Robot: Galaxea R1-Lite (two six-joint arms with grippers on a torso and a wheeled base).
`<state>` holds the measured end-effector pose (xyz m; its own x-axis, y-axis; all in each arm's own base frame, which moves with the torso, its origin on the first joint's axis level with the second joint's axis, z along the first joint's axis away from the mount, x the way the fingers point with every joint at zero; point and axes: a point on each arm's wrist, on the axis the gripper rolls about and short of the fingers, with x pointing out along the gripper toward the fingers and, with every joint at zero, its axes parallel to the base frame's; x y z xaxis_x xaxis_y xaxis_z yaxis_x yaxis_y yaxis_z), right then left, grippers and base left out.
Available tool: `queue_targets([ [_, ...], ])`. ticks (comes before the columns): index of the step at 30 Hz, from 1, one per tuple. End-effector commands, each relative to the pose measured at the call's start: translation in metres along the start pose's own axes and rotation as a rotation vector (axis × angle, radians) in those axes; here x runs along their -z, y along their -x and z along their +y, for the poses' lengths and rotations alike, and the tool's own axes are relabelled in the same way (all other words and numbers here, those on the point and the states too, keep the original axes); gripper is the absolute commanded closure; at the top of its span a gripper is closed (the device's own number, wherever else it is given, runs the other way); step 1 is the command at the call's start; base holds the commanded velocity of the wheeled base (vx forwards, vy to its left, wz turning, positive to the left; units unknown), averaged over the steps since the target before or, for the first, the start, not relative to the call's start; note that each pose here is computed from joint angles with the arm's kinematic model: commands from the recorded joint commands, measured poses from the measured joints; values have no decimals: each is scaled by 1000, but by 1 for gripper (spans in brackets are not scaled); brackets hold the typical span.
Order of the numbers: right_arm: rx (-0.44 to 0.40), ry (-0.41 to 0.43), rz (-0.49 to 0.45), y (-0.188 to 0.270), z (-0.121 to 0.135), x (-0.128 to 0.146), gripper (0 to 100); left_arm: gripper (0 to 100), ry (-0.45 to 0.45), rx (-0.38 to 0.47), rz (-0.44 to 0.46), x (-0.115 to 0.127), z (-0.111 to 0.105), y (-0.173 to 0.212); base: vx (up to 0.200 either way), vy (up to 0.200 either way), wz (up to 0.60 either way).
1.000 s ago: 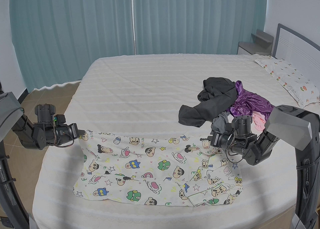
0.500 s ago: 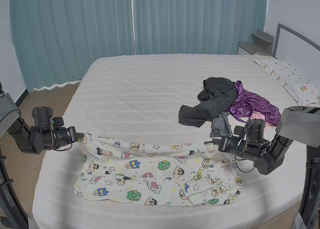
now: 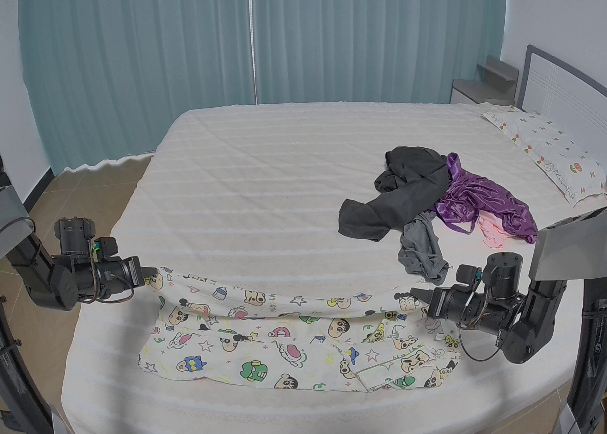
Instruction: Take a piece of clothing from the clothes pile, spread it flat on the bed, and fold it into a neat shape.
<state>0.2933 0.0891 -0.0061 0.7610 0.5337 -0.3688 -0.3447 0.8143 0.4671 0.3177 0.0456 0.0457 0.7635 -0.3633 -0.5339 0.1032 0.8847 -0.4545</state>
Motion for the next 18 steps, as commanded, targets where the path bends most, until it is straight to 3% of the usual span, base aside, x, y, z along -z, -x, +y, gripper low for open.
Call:
queue_targets([
  [1,36,-3,98,0,-12,31,100,100,9,-8,31,12,7,4,0,0,0],
  [18,72,0,188,8,-20,53,100,100,-9,-14,183,59,42,-10,0,0,0],
])
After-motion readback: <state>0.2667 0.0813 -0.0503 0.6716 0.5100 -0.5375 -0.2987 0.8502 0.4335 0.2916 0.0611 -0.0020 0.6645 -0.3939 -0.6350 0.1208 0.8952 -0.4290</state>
